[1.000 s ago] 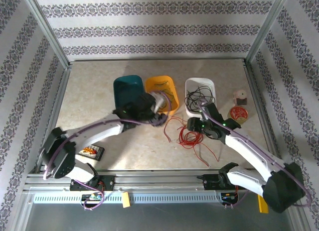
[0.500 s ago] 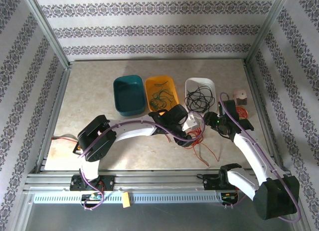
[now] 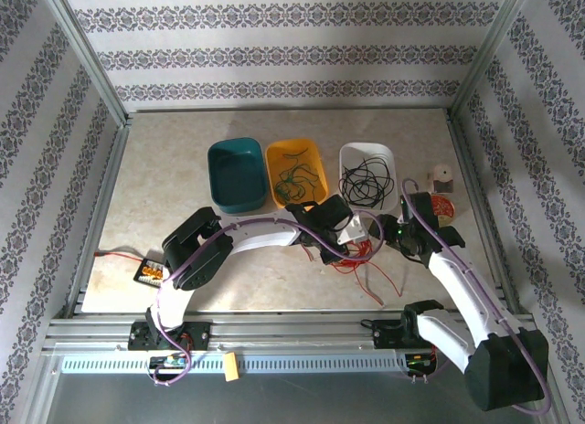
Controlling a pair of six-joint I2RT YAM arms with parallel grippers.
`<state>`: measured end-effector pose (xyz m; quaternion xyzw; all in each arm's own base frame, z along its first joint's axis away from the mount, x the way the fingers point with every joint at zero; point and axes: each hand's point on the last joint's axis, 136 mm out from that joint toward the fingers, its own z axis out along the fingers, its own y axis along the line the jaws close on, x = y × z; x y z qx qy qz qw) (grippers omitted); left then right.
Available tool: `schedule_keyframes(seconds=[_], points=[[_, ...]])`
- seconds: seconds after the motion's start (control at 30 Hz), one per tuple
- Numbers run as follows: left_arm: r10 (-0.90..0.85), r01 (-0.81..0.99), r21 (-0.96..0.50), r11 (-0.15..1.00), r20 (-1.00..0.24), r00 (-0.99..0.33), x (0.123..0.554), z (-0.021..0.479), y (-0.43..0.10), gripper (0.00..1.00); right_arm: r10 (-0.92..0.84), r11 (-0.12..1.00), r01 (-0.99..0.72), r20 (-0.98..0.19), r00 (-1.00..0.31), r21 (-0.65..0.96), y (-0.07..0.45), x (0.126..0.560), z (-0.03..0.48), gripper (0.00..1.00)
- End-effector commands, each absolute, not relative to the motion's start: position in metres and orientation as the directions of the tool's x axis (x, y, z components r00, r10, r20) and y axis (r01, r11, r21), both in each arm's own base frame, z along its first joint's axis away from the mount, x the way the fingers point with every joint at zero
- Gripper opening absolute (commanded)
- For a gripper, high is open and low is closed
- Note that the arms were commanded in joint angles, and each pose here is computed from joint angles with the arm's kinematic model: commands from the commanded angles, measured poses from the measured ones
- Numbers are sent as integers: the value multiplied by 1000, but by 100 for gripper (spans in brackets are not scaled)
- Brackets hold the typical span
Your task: Untangle the cables
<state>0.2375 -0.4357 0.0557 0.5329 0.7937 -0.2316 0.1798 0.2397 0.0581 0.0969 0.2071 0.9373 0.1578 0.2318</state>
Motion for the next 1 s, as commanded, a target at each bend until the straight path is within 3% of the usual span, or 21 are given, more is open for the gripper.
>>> schedule_keyframes(seconds=[0.0,0.2,0.37,0.73,0.97], points=[[722,922,-180,342,-578,-380,239,82,-433,0,399,873,245,-325,-858,422,76,228,87,61],[507,857,-267,440,-714,-483,269,149,-419,0,301,884,156,-280,-912,440,103,217,72,61],[300,801,-389,455,-780,-549,285,211,-388,0,273,900,146,-270,-923,411,105,219,63,61],[33,792,-410,453,-880,-474,293,351,-331,0,203,928,121,-205,-958,353,114,223,37,59],[-15,830,-365,422,-918,-396,278,401,-310,0,165,945,116,-141,-976,306,117,223,22,58]])
